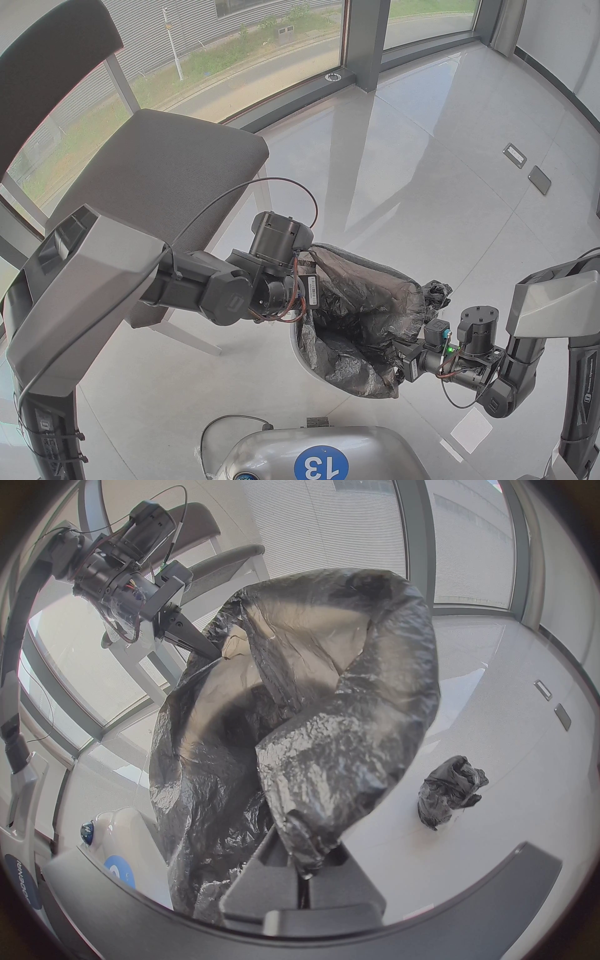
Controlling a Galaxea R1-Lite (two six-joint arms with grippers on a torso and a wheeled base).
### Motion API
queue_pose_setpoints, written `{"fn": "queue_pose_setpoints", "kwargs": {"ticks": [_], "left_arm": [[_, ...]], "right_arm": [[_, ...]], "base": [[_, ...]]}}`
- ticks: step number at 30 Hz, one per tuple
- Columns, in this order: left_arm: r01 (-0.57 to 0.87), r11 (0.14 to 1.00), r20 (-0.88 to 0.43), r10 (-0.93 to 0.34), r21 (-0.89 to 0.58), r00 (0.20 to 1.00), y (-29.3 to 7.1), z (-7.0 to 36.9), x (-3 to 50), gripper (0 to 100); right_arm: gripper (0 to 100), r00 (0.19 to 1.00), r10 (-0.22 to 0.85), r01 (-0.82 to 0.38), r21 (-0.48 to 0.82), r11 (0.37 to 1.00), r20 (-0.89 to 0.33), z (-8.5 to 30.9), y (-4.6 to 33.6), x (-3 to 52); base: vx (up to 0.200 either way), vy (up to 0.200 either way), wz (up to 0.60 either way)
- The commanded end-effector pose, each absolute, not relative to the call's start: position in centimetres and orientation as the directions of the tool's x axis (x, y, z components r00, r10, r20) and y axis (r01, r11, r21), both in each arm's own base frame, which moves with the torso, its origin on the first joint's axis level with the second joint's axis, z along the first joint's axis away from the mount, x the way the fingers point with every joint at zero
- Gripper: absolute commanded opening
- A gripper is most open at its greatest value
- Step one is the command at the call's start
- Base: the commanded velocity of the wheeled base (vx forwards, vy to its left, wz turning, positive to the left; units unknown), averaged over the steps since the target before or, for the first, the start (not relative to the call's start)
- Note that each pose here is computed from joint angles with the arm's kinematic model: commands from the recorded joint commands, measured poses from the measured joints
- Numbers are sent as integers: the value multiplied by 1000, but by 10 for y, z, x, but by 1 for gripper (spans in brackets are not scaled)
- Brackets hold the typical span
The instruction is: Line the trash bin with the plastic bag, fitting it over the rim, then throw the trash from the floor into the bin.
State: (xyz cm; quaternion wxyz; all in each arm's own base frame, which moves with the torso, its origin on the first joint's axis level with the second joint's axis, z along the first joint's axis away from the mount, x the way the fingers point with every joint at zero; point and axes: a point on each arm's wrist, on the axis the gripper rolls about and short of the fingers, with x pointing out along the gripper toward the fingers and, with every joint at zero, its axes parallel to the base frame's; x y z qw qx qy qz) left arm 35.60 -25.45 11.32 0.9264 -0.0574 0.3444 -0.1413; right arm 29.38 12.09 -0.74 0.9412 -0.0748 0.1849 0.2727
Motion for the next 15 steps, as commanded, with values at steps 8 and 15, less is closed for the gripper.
{"fn": "queue_pose_setpoints", "kwargs": {"ticks": [8,15], "left_arm": [[145,966,-615,-248,-212,749,-224,117,375,0],[183,957,-613,-284,-223,738,-249,107,376,0]], "right_arm": [[0,793,480,-531,-41,846,-375,-9,120,302],[0,824,428,-475,-41,879,-372,-8,101,311]], "base": [[0,0,0],[0,0,0]]}}
